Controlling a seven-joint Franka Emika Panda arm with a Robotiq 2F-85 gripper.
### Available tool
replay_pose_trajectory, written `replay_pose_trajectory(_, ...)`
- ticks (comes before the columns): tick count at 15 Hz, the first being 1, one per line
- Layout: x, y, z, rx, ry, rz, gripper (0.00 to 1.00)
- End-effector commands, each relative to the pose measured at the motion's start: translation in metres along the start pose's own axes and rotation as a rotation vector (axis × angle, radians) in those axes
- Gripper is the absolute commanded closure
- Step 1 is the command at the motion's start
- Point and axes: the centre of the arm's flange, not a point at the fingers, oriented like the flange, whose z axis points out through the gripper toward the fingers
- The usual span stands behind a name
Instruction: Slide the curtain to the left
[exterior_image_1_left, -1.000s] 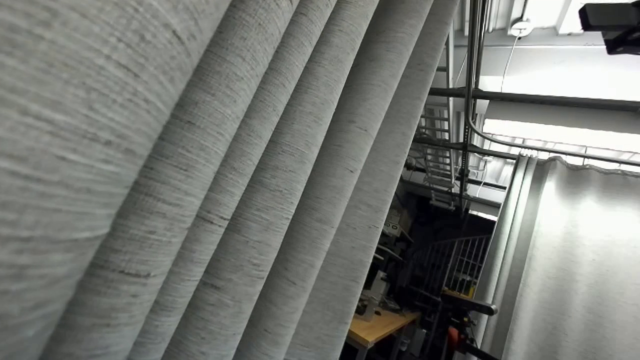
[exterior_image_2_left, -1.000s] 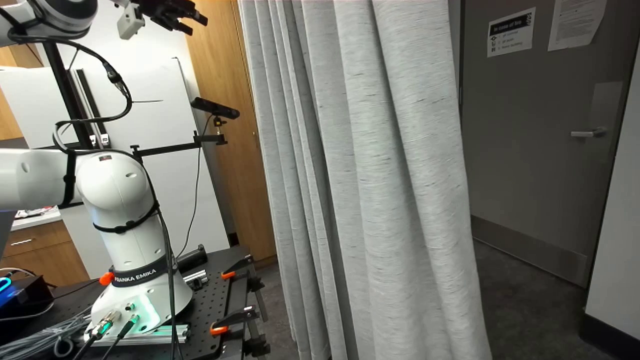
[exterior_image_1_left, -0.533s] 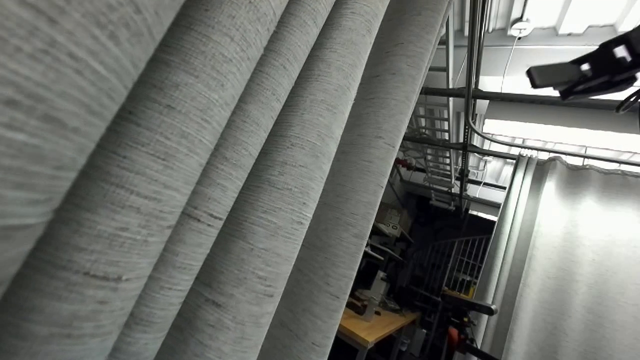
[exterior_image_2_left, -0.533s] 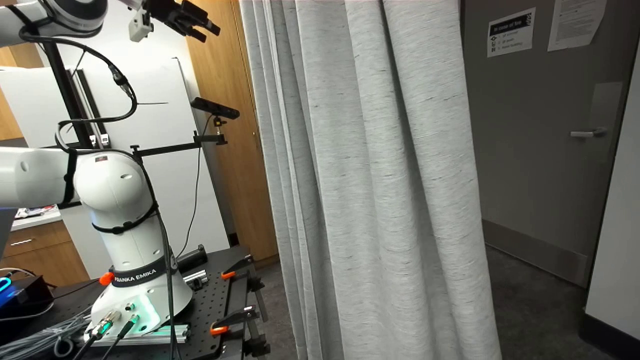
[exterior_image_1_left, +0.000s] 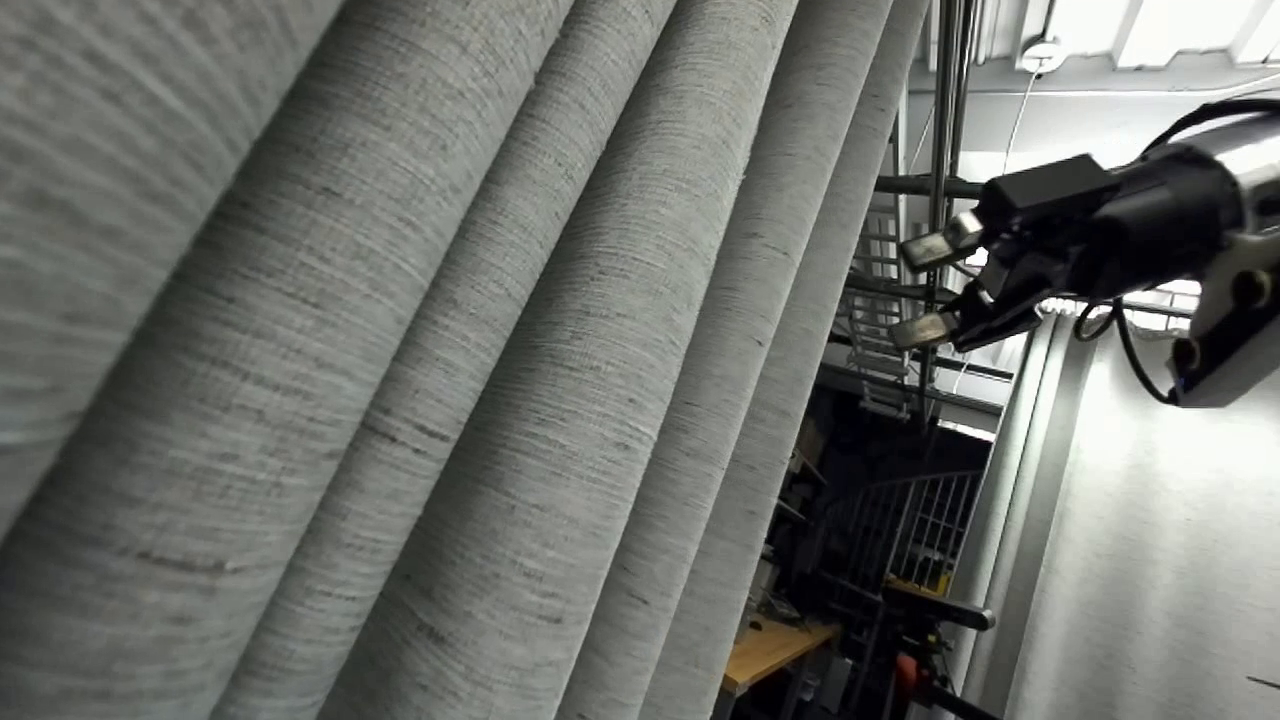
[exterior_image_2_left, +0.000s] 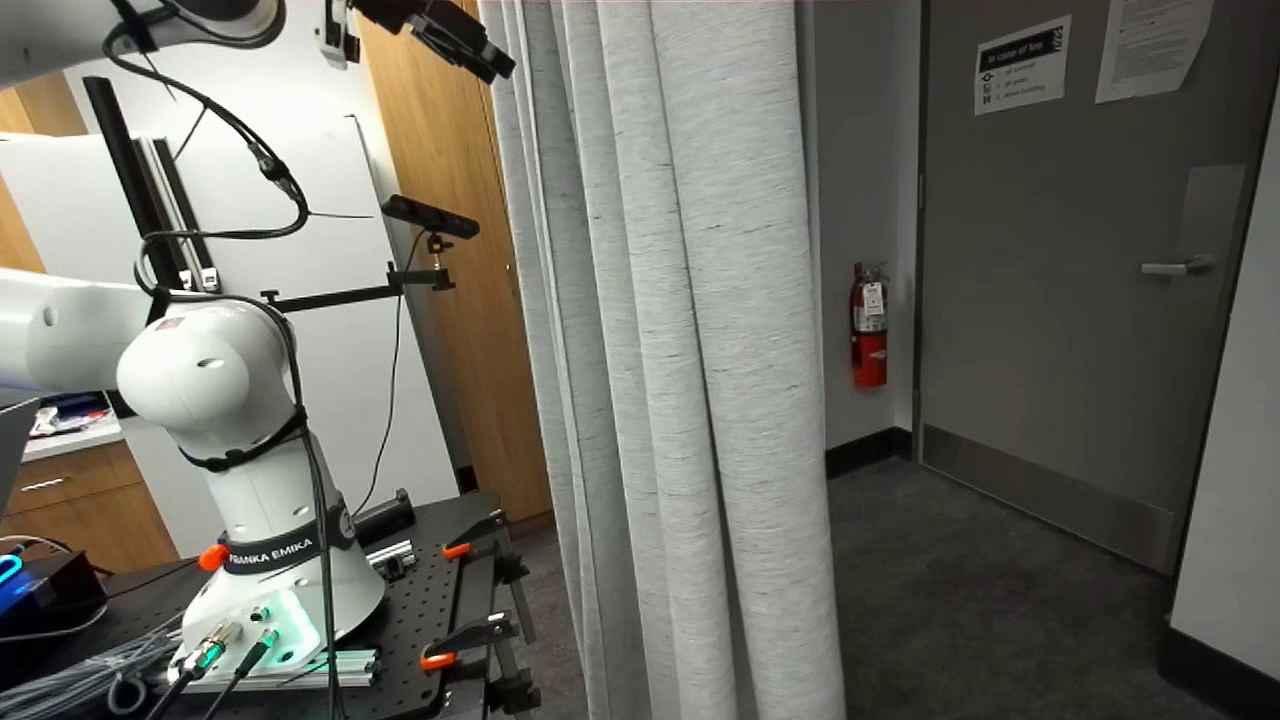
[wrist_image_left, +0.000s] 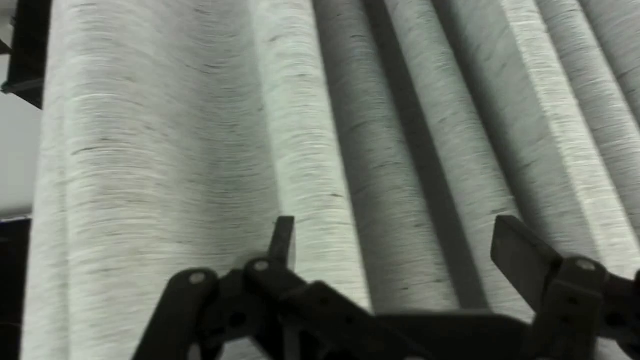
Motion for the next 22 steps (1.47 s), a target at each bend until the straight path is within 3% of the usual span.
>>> replay_pose_trajectory(1,0.034,0.046,0.016,-0.105,-0.053,0.096,0.0)
replay_pose_trajectory(3,0.043,0.069,0.022,-0.151,-0.064,0.138,0.0)
replay_pose_trajectory(4,0.02,0.056,0.02,-0.105,-0.038,0.106,0.0)
replay_pose_trajectory(7,0.03,0.072,0.027,-0.135,-0.051,0.138,0.0)
replay_pose_trajectory(20,0.033,0.072,0.027,-0.135,-0.049,0.137,0.0)
replay_pose_trajectory(22,0.04,0.065,0.038,-0.189,-0.04,0.163,0.0)
